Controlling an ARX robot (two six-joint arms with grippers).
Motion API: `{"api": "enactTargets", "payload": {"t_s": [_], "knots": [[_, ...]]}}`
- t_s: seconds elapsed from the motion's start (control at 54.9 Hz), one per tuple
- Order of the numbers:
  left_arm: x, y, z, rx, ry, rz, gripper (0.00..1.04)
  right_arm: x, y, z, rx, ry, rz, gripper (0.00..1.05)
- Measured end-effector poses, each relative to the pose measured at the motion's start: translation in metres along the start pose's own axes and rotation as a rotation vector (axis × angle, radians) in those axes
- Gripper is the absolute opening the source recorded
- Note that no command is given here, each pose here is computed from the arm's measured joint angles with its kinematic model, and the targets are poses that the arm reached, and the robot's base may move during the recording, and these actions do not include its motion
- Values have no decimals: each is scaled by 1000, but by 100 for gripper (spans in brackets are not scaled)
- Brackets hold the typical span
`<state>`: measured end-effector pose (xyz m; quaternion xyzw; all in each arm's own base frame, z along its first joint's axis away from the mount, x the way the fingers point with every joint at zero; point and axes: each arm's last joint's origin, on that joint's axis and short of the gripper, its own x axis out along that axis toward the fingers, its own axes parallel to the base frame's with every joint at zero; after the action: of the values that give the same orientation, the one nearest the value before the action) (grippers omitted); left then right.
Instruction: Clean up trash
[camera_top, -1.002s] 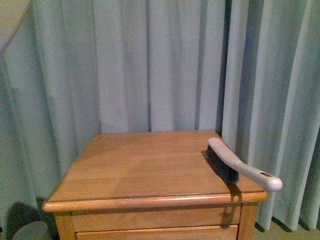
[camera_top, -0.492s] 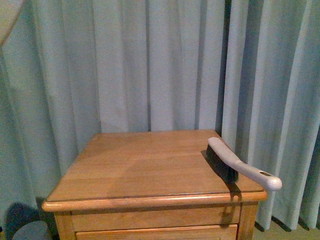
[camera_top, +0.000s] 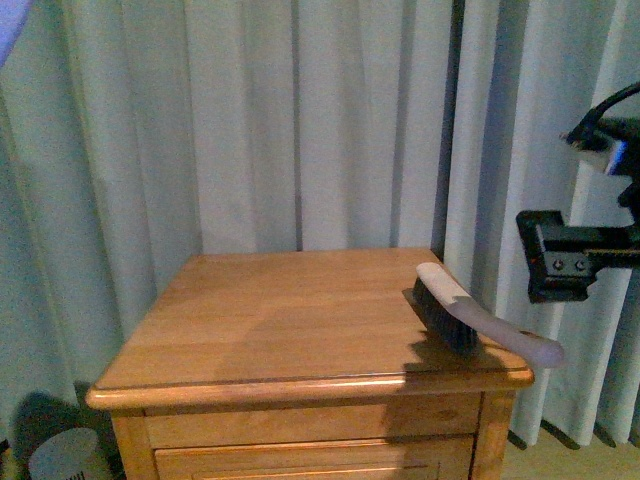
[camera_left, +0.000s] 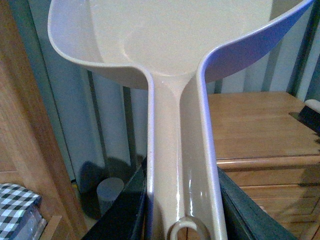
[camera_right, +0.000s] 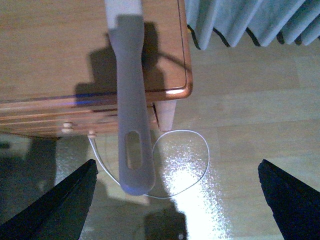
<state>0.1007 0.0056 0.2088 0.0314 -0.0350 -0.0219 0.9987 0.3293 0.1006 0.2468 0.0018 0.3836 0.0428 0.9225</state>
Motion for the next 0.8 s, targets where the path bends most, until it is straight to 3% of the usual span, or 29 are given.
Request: {"api": "enactTargets", "payload": {"t_s": [0.801], "knots": [[0,0,0,0,0,0,28,77,26,6,48,94,31,97]]}}
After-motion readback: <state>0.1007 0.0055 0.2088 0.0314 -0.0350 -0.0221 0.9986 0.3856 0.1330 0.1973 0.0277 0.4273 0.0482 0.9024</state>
